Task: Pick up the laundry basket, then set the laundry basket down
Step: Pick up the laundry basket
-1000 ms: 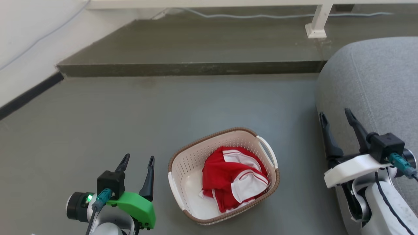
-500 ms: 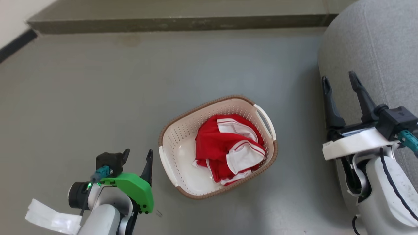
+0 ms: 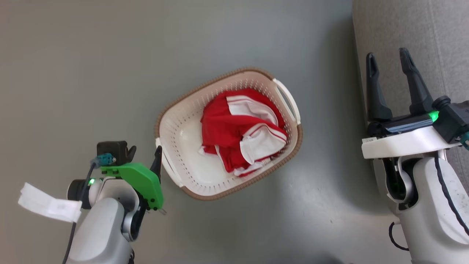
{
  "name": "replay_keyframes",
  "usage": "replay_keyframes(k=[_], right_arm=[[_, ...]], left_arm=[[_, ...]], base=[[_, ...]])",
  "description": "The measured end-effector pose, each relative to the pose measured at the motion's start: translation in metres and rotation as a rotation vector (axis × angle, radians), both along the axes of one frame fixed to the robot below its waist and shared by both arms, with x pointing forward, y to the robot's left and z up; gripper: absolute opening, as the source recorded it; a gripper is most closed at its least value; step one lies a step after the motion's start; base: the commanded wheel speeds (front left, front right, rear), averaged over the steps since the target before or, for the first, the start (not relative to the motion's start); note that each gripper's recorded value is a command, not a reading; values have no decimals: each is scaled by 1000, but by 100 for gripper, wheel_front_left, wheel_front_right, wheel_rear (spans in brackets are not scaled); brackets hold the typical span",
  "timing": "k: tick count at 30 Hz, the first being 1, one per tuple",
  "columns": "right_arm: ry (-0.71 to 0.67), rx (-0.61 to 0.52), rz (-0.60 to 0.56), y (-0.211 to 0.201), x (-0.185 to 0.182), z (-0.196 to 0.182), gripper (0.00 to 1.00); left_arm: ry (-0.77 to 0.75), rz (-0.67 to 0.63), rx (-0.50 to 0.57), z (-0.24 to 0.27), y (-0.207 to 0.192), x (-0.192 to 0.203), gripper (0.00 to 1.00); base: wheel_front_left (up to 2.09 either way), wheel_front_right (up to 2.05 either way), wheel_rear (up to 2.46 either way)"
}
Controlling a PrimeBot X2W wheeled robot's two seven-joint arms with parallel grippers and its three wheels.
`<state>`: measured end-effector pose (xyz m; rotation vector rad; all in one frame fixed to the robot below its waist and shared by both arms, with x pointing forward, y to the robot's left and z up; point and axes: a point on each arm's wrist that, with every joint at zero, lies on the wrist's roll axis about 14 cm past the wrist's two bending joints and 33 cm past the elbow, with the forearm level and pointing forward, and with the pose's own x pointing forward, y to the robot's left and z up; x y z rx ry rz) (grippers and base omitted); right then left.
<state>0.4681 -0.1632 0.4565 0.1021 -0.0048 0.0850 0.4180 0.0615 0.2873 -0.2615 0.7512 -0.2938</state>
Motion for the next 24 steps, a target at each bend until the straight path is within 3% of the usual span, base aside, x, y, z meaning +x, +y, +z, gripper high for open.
replay_keyframes(k=[12, 24], right_arm=[[37, 7, -28, -8, 20, -33, 100], [67, -13, -43, -15, 36, -65, 100]], left_arm=[[206, -7, -39, -74, -11, 7, 100], [373, -12, -6, -143, -5, -5, 100]], base=[[0, 0, 0], [0, 0, 0]])
